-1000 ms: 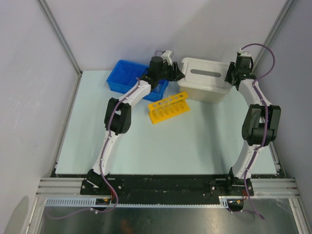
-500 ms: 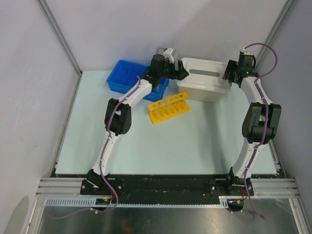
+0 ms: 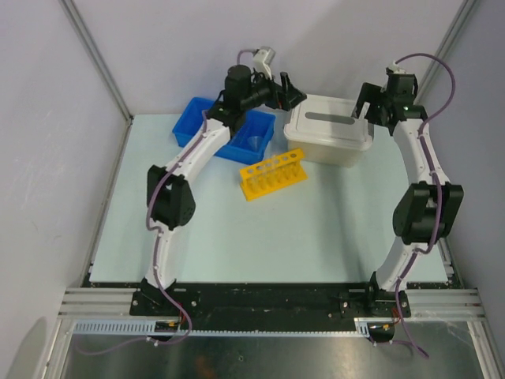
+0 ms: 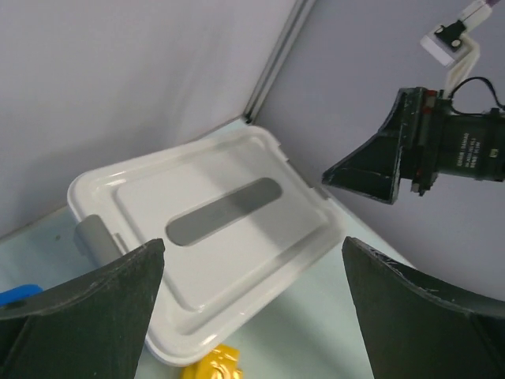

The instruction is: Organize the chemistry lab equipment

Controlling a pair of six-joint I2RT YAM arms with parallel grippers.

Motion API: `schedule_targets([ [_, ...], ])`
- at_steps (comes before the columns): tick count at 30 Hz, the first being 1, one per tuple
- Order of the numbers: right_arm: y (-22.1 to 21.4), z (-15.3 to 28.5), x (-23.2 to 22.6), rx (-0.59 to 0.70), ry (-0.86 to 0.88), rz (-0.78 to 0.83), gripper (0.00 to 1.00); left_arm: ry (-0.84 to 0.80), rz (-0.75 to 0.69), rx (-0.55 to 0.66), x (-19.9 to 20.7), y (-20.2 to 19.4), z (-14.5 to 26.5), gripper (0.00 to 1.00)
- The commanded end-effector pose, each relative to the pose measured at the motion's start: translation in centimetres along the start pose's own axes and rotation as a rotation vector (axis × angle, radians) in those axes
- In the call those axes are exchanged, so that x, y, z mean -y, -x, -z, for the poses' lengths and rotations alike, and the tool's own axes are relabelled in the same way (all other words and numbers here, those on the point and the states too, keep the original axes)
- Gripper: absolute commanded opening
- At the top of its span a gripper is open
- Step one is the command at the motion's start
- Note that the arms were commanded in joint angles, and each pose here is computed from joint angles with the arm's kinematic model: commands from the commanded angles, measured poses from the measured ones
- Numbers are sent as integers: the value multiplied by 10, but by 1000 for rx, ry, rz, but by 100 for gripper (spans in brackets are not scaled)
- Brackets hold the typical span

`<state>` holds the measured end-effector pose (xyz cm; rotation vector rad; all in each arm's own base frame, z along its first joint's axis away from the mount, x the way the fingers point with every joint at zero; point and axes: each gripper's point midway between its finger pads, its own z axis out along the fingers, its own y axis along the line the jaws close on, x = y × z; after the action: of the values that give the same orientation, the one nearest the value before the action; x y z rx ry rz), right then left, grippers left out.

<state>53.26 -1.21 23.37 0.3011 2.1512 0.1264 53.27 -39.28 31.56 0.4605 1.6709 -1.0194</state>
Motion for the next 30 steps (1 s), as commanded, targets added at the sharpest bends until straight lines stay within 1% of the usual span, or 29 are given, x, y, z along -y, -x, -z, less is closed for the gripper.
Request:
schedule_targets([
  [1,35,84,-42,83,136,-7,99,-124,-42,82,64,65,52,99],
  [4,22,128,-66,67,227,-51,99,-172,-47,81,92,76,85,99],
  [6,8,159,-88,65,304,-38,99,-186,-42,80,108,79,109,99],
  [10,-9,228,-115,145,421,31,99,-190,-46,76,130,73,154,100],
  [13,-14,277,-119,212,508,30,99,-177,-63,91,143,68,188,99],
  [15,-21,300,-117,240,545,26,99,-158,-70,96,147,58,210,99],
  [19,-41,320,-110,229,566,10,99,-140,-103,135,161,48,256,99],
  [23,-64,322,-106,187,577,-1,99,-108,-141,198,171,40,299,99],
  [26,-78,320,-107,160,601,-17,99,-83,-158,219,170,27,319,99],
  [30,-90,322,-109,167,648,-45,99,-50,-161,234,164,13,333,100],
])
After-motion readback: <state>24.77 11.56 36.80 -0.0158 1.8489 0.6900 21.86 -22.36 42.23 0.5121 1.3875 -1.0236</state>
